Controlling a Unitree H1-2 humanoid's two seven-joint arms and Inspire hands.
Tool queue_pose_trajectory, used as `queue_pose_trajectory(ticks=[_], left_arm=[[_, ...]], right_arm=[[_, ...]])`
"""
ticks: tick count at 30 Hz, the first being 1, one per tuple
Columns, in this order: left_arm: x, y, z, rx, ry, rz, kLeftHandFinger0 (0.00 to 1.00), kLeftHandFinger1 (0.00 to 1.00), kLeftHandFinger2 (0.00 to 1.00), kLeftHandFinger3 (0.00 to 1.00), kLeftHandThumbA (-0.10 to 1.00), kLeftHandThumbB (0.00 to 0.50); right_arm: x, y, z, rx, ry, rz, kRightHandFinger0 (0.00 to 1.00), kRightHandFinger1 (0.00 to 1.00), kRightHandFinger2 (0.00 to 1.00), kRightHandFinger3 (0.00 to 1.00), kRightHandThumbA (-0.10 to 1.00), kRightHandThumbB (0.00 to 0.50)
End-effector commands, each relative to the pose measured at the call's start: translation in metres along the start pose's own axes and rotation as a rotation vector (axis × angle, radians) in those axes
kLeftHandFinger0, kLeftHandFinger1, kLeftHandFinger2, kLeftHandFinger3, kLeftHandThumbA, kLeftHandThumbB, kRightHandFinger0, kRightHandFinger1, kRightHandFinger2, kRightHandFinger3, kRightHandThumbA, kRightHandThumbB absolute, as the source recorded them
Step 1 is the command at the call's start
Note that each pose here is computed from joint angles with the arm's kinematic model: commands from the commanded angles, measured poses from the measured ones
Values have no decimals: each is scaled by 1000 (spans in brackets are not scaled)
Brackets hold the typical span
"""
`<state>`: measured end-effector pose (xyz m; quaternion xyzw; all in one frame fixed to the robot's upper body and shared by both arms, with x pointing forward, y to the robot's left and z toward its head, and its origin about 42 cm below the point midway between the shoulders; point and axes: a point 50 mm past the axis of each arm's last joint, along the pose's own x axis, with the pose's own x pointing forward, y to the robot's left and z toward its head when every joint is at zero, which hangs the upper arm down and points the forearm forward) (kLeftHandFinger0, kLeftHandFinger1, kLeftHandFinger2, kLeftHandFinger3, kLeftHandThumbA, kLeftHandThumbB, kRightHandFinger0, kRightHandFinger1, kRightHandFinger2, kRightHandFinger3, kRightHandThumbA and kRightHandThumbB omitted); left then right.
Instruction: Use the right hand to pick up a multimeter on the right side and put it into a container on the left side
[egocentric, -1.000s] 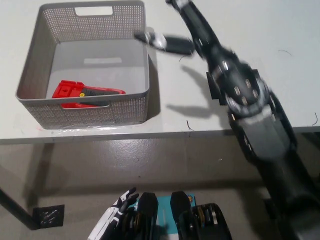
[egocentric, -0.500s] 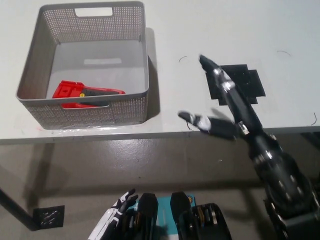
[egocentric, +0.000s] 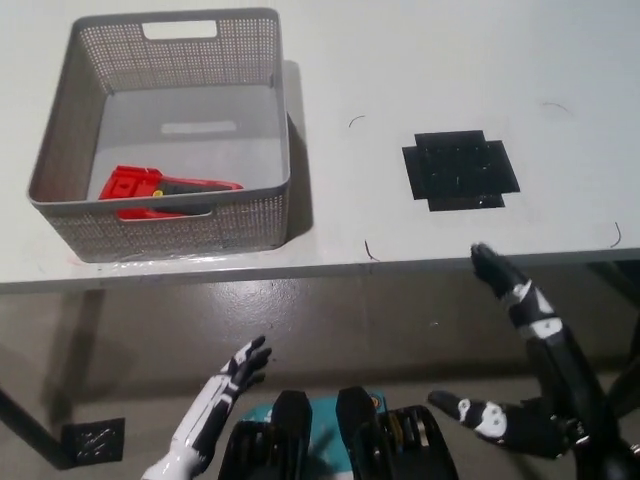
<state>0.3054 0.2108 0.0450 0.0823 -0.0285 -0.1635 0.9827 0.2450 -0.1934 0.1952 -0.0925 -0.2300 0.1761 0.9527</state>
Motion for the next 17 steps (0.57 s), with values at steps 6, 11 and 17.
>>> queue_pose_trajectory(ticks=[6, 11, 17], left_arm=[[10, 10, 15, 6, -92, 38, 1000, 1000, 1000, 1000, 1000, 180], [12, 12, 19, 13, -99, 34, 1000, 1000, 1000, 1000, 1000, 174], [17, 16, 23, 17, -107, 47, 1000, 1000, 1000, 1000, 1000, 186]], right_arm=[[-8, 4, -51, 100, 56, 41, 1000, 1000, 1000, 1000, 1000, 371], [-3, 0, -90, 142, 187, 35, 1000, 1000, 1000, 1000, 1000, 354], [6, -6, -120, 231, 311, -1, 1000, 1000, 1000, 1000, 1000, 268]])
